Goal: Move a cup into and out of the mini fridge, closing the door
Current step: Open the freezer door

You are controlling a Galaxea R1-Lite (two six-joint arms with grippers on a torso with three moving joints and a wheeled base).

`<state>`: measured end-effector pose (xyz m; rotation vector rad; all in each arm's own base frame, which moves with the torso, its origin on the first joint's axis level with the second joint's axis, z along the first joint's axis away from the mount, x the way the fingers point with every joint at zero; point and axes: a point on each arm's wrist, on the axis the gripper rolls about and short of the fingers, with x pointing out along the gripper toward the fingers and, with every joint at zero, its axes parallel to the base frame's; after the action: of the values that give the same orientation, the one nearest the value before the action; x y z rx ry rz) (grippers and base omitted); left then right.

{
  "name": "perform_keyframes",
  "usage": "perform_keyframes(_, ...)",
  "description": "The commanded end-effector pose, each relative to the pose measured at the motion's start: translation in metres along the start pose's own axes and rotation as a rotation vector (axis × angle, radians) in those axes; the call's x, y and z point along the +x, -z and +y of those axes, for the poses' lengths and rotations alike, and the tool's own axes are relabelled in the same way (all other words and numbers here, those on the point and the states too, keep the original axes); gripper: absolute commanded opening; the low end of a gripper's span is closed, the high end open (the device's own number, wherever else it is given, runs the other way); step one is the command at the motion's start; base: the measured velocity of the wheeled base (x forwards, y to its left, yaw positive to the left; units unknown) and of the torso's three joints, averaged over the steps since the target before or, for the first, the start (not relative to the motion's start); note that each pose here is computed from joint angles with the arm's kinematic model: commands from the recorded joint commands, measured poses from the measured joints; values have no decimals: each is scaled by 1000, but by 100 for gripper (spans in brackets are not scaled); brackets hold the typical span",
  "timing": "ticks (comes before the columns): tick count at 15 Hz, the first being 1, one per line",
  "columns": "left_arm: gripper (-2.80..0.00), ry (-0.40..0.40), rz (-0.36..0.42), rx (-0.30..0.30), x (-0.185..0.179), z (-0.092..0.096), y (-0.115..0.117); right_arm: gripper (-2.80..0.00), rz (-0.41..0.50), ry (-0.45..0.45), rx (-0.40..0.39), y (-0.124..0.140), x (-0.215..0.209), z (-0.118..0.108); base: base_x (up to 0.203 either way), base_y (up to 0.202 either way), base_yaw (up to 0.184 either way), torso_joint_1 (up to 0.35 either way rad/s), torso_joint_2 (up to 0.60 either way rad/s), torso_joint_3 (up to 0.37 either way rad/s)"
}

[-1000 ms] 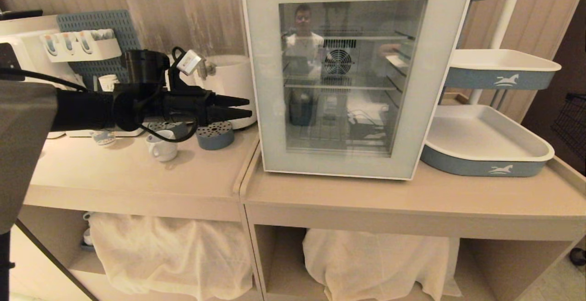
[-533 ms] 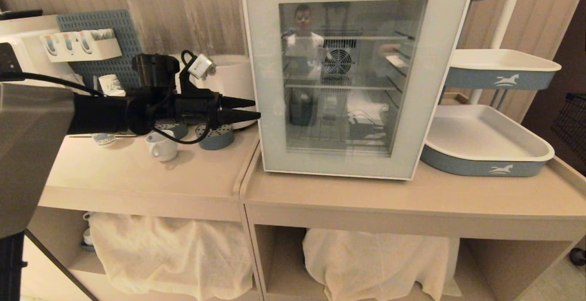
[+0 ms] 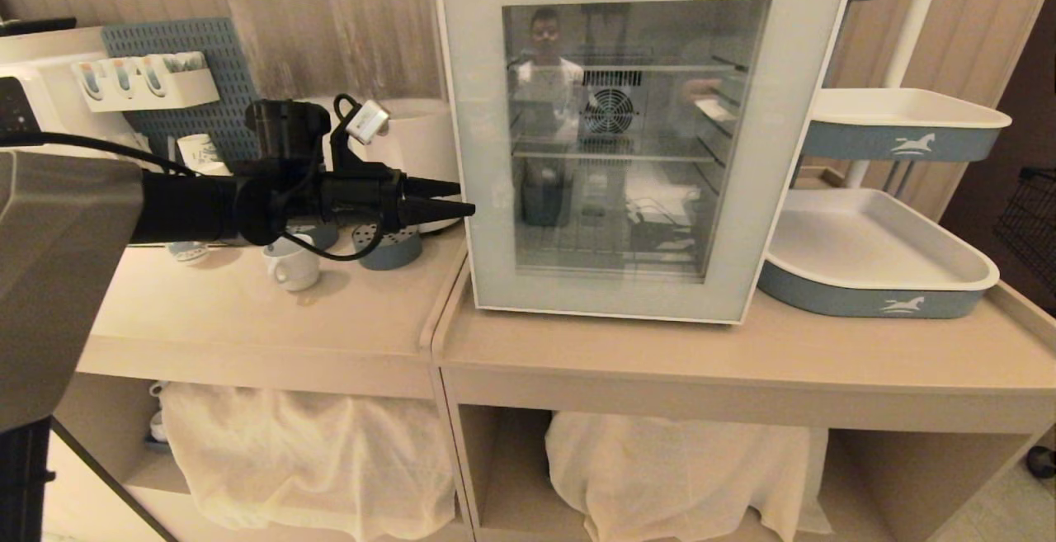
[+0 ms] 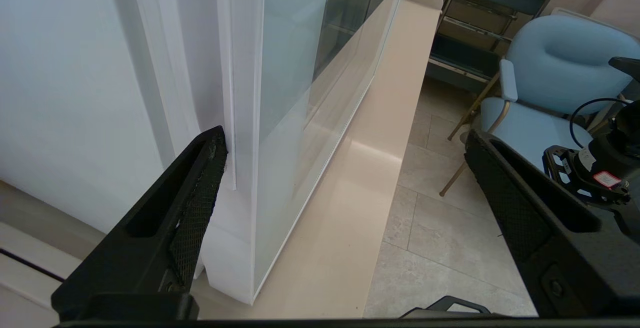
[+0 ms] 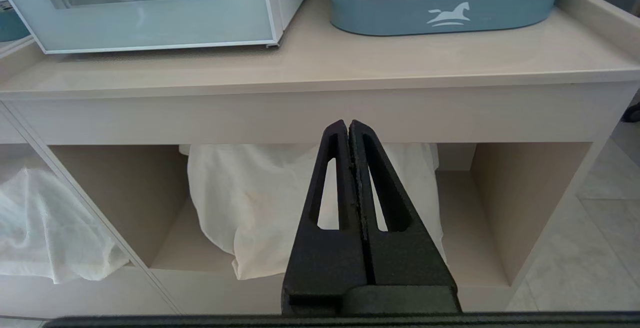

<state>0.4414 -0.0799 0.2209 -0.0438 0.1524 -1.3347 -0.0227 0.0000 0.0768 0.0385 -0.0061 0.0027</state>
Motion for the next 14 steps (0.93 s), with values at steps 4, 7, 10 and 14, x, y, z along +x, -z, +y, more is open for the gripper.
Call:
perform_keyframes(4, 0, 23, -1, 9, 8, 0, 3, -280, 0, -1, 0, 0, 0, 0, 0, 0, 0, 0, 0, 0)
perform_keyframes(7, 0, 25, 5, 1, 16, 3, 11, -280, 0, -1, 0, 0, 0, 0, 0, 0, 0, 0, 0, 0)
perform_keyframes(10, 0, 44, 7, -45, 18, 4, 15, -280, 1, 0, 0, 0, 0, 0, 0, 0, 0, 0, 0, 0)
perform_keyframes(14, 0, 155, -1, -108, 15, -4, 9, -280, 2, 0, 0, 0, 0, 0, 0, 0, 0, 0, 0, 0)
